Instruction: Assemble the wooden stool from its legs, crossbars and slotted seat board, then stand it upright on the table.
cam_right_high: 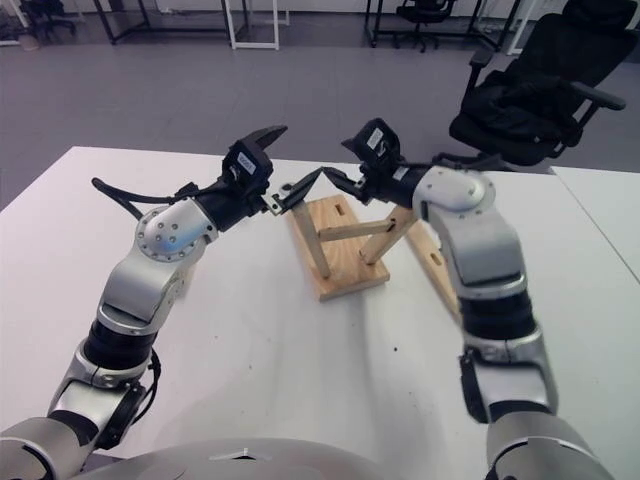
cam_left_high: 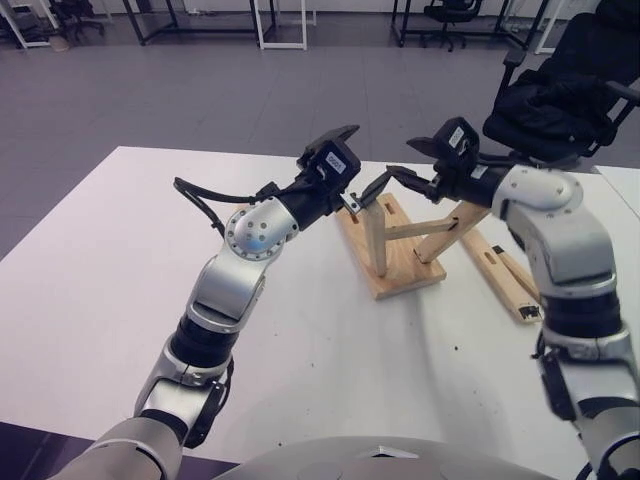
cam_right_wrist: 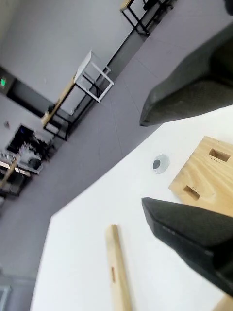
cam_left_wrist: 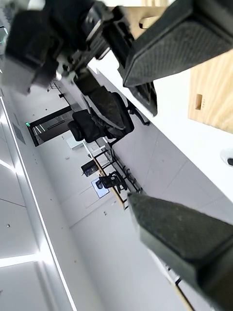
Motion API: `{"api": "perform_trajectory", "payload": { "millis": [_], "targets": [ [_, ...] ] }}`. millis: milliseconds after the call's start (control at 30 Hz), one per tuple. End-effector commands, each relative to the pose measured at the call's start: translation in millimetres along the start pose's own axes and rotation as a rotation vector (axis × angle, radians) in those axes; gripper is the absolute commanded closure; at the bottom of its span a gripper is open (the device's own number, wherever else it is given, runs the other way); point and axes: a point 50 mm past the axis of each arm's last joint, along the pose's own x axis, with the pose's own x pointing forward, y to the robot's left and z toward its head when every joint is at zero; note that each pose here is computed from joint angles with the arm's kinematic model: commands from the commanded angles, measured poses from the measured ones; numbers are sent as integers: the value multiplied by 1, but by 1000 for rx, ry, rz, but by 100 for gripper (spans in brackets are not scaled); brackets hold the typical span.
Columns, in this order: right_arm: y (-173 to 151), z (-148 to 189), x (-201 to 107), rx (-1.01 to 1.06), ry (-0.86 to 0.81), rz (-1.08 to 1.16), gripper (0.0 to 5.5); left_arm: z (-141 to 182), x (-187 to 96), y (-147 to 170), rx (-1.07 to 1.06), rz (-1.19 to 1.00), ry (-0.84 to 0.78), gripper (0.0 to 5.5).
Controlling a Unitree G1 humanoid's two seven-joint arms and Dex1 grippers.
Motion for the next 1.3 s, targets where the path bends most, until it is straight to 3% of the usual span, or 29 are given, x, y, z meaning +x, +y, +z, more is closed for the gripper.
{"api": "perform_trajectory", "payload": {
  "millis": [33,167,367,400,467,533,600,700,767,867,967,1067,1167,1233,1300],
  "targets": [
    [9,-24,-10,55,89,-95,278,-14,10,9,-71,60,68,153],
    [5,-23,-11,84,91,-174,278,-4,20,12,-103,94,0,153],
    [-14,10,-6,170,-46,-338,278,12,-2,44,-128,301,-98,153],
    [-9,1,-2,205,-10,-341,278,12,-8,47,-145,332,-103,153],
    [18,-51,4,368,188,-254,278,-13,-24,35,-183,361,10,153],
    [50,-104,-3,500,394,-157,278,-47,-41,-4,-243,311,190,153],
    [63,-121,-9,534,452,-139,278,-65,-50,-49,-353,216,307,153],
    [43,-94,5,508,289,-229,278,-62,-41,-79,-403,119,333,153],
    [22,-58,12,433,125,-306,278,-59,-37,-80,-396,121,328,153],
    [17,-10,7,288,-55,-289,278,-57,-35,-74,-383,151,323,153],
    [19,38,-14,98,-246,-234,278,-63,-51,-67,-386,186,356,153],
    [-23,65,-59,45,-399,-410,278,-49,-78,-58,-262,115,264,153],
    [-82,38,-99,76,-315,-676,278,-33,-100,-42,-258,90,136,153],
    [-104,-5,-110,130,-160,-773,278,-49,-112,-25,-215,152,218,153],
    [-101,-61,-97,198,10,-723,278,-70,-103,-11,-212,264,300,153]
  ]
}}
